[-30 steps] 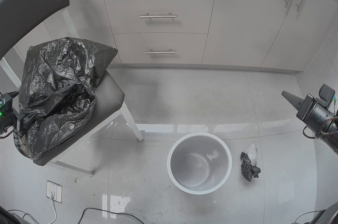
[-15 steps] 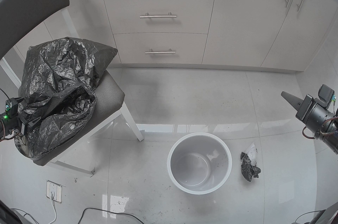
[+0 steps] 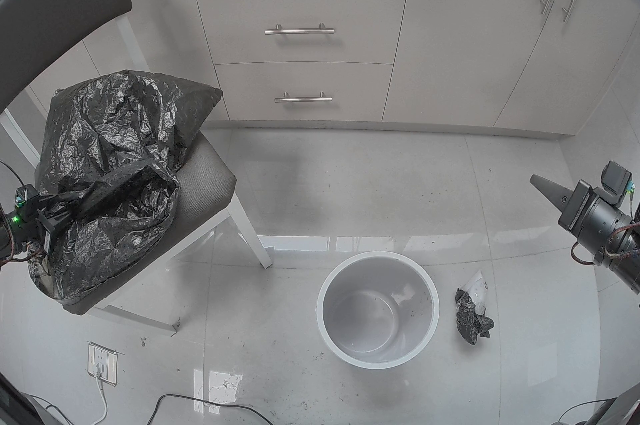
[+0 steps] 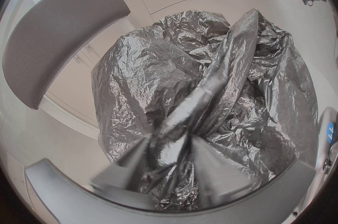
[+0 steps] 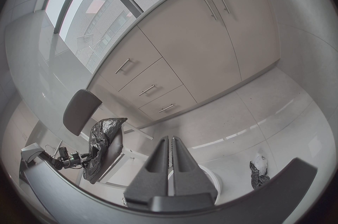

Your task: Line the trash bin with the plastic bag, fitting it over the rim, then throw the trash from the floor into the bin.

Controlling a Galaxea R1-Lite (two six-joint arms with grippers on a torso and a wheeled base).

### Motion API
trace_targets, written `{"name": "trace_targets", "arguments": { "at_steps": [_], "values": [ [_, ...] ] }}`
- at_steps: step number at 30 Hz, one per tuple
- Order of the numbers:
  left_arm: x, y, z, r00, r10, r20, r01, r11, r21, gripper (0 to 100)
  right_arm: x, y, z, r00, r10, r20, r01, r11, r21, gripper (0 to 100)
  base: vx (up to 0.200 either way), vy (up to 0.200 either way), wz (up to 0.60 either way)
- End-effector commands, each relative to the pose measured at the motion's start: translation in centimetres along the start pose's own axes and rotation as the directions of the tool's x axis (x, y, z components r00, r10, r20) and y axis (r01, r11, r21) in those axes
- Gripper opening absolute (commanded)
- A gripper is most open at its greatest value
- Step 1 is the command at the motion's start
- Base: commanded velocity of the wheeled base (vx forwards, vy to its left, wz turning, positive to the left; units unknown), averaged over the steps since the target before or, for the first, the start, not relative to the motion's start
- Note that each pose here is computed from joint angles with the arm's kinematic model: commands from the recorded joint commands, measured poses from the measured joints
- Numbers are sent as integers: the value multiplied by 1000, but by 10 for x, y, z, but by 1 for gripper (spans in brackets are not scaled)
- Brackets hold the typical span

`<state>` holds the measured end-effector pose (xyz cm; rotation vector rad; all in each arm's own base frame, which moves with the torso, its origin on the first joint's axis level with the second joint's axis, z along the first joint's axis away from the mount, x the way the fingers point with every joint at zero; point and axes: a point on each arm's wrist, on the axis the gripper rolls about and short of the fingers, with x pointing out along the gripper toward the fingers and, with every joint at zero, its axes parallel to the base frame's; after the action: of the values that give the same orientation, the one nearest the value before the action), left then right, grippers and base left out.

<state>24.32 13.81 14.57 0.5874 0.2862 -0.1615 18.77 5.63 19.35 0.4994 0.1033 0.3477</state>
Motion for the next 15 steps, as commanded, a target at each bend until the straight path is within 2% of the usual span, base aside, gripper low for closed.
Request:
{"name": "trace_targets", "arguments": {
  "at_steps": [1, 7, 10, 12, 13, 14, 15],
  "values": [
    [9, 3, -6, 1000, -12, -11, 12, 1000, -22, 0, 0, 1, 0, 1000, 6, 1, -6, 1000, 0, 0, 0, 0, 0],
    [14, 3, -4, 1000, -21, 0, 21, 993, -115, 0, -1, 3, -1, 1000, 13, -2, -13, 1000, 0, 0, 0, 0, 0],
    [16, 2, 10, 999, -24, 40, 31, 977, -211, 0, -1, 3, -1, 1000, 13, -2, -13, 1000, 0, 0, 0, 0, 0],
    [10, 5, 33, 994, 0, 107, 35, 945, -325, 0, -2, 3, 0, 1000, 16, 0, -16, 1000, -2, 0, 0, 0, 0],
    [7, 6, 40, 992, 8, 127, 39, 932, -360, 0, -2, 3, 0, 1000, 17, 2, -17, 1000, -2, 0, 0, 0, 0],
    [7, 6, 40, 992, 8, 127, 39, 932, -360, 0, -2, 3, 0, 1000, 17, 2, -17, 1000, -2, 0, 0, 0, 0],
    [-13, 4, 70, 975, 34, 218, 80, 864, -497, 0, -3, 4, 1, 1000, 21, 5, -21, 1000, -3, 0, 0, 0, 0]
  ]
}}
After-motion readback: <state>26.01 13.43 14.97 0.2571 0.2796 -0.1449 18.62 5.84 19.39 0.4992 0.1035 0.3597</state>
